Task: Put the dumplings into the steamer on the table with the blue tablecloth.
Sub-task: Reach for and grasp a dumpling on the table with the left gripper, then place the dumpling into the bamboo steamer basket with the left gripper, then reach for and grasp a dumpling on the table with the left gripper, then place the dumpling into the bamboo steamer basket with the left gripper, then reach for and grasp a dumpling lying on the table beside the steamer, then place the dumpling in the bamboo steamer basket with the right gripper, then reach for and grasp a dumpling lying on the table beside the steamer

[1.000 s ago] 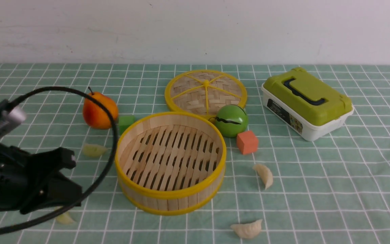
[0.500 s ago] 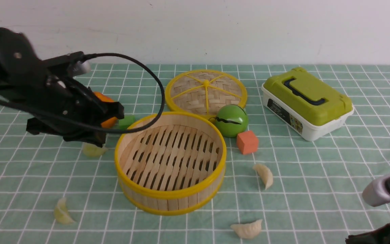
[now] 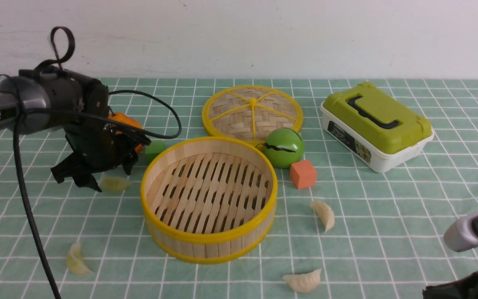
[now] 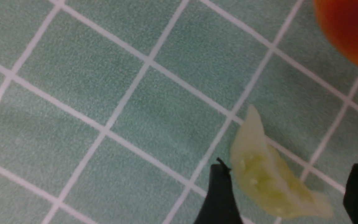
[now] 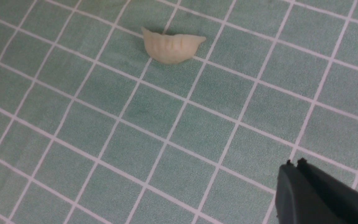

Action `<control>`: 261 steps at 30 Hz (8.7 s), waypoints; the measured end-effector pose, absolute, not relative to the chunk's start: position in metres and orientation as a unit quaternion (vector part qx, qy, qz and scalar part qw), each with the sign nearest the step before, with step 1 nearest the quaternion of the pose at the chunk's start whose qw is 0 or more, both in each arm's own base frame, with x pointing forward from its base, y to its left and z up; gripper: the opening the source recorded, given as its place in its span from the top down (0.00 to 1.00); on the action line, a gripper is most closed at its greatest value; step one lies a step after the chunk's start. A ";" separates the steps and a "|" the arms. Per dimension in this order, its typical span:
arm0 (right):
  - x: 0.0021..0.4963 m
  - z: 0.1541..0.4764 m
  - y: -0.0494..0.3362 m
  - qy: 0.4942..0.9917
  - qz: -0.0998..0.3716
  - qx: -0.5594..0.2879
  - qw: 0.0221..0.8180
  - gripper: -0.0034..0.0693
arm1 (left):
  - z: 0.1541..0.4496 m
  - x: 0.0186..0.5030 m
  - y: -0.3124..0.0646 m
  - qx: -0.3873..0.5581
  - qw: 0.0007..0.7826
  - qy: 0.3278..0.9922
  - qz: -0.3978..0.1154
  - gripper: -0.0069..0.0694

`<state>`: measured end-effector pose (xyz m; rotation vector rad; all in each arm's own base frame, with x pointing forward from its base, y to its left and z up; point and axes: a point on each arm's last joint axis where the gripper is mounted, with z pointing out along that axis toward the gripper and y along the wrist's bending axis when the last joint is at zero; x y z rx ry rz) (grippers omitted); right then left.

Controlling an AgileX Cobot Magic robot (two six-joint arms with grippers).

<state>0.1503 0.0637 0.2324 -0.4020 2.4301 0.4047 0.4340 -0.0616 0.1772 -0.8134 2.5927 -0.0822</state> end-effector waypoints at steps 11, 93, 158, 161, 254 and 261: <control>0.151 0.233 0.064 0.923 0.154 -0.152 0.319 0.95 | 0.163 0.439 -0.058 -0.280 0.196 0.940 -0.016 0.58; 0.150 0.234 0.066 0.921 0.171 -0.141 0.320 0.89 | 0.155 0.284 -0.063 -0.185 0.203 0.961 0.043 0.66; 0.365 0.194 0.152 0.965 0.071 -0.165 0.189 0.39 | 0.387 0.142 -0.072 0.132 0.393 0.907 -0.070 0.93; 0.375 0.174 0.155 0.970 0.063 -0.153 0.178 0.44 | 0.358 0.109 -0.046 0.094 0.428 0.896 -0.073 0.93; 0.272 0.161 0.217 0.887 0.052 -0.444 0.116 0.69 | 0.280 0.056 -0.002 0.001 0.526 0.842 -0.118 0.92; 0.272 0.206 0.219 0.887 0.064 -0.445 0.109 0.68 | 0.280 0.056 -0.002 0.001 0.526 0.842 -0.118 0.92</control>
